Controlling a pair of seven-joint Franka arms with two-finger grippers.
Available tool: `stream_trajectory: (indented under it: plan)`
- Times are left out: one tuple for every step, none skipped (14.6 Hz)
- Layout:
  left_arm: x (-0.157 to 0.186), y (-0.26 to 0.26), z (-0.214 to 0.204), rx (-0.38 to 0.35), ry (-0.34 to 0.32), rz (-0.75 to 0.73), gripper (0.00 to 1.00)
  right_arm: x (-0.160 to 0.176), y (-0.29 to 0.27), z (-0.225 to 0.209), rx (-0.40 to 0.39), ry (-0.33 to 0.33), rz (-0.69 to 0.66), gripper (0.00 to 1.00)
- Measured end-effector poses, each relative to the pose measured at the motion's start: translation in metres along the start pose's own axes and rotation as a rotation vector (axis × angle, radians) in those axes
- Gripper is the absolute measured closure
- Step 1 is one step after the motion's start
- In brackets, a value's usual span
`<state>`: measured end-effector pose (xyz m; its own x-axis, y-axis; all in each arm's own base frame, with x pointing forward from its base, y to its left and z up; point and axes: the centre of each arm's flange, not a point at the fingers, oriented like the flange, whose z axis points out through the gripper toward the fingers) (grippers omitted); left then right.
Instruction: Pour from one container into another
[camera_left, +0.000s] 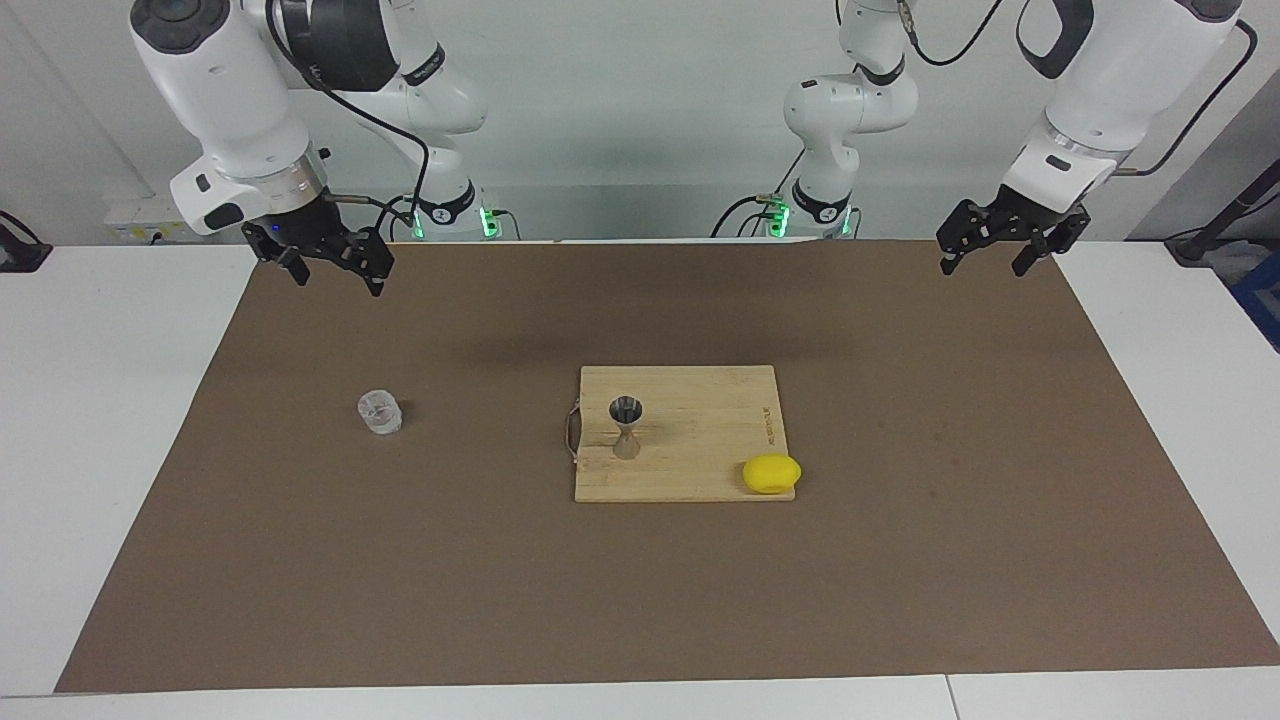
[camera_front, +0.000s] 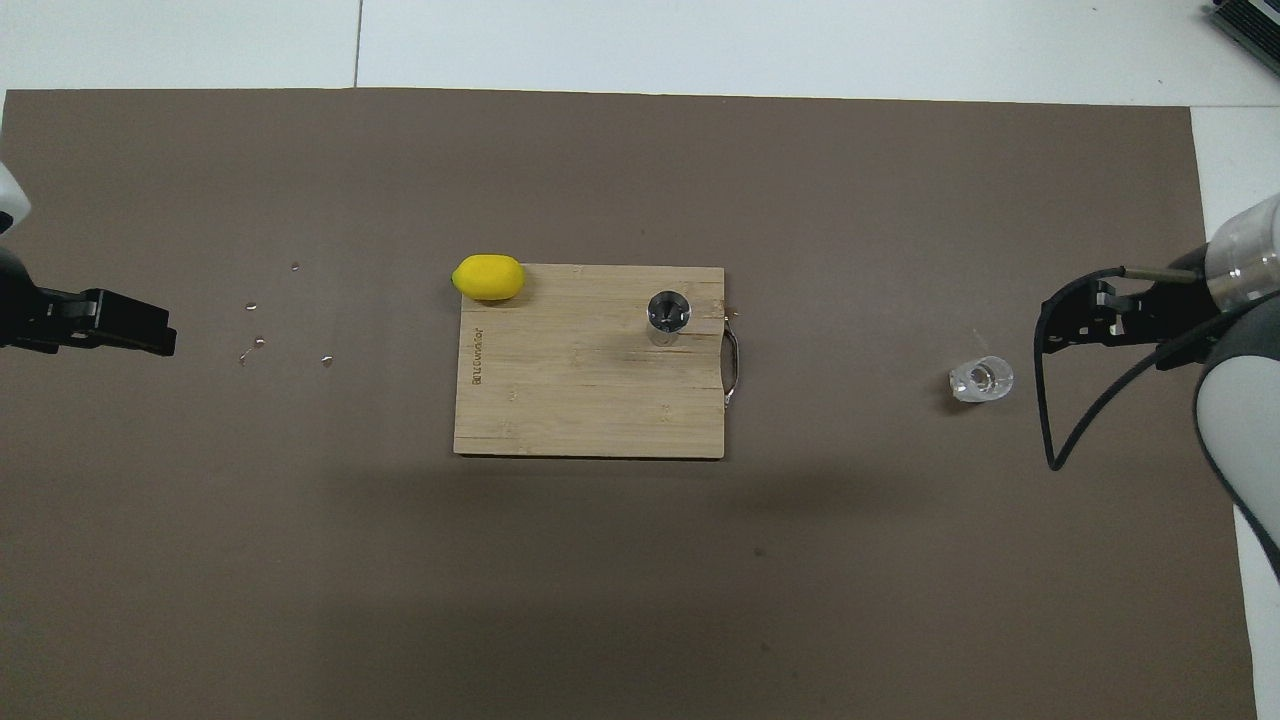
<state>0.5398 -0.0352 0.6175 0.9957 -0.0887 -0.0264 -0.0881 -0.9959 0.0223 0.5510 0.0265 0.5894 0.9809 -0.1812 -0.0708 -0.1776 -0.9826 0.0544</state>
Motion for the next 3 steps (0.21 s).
stream_trajectory:
  plan:
    - [0.0000,0.0000,0.0000,0.000,0.000,0.000,0.00,-0.0001,-0.0002,0.0015,0.000,0.002,0.000,0.00]
    - [0.0000,0.0000,0.0000,0.000,0.000,0.000,0.00,-0.0004,-0.0002,0.0026,0.000,0.003,0.000,0.00]
    - [0.0000,0.0000,0.0000,0.000,0.000,0.000,0.00,-0.0009,-0.0002,0.0031,0.000,0.002,-0.001,0.00]
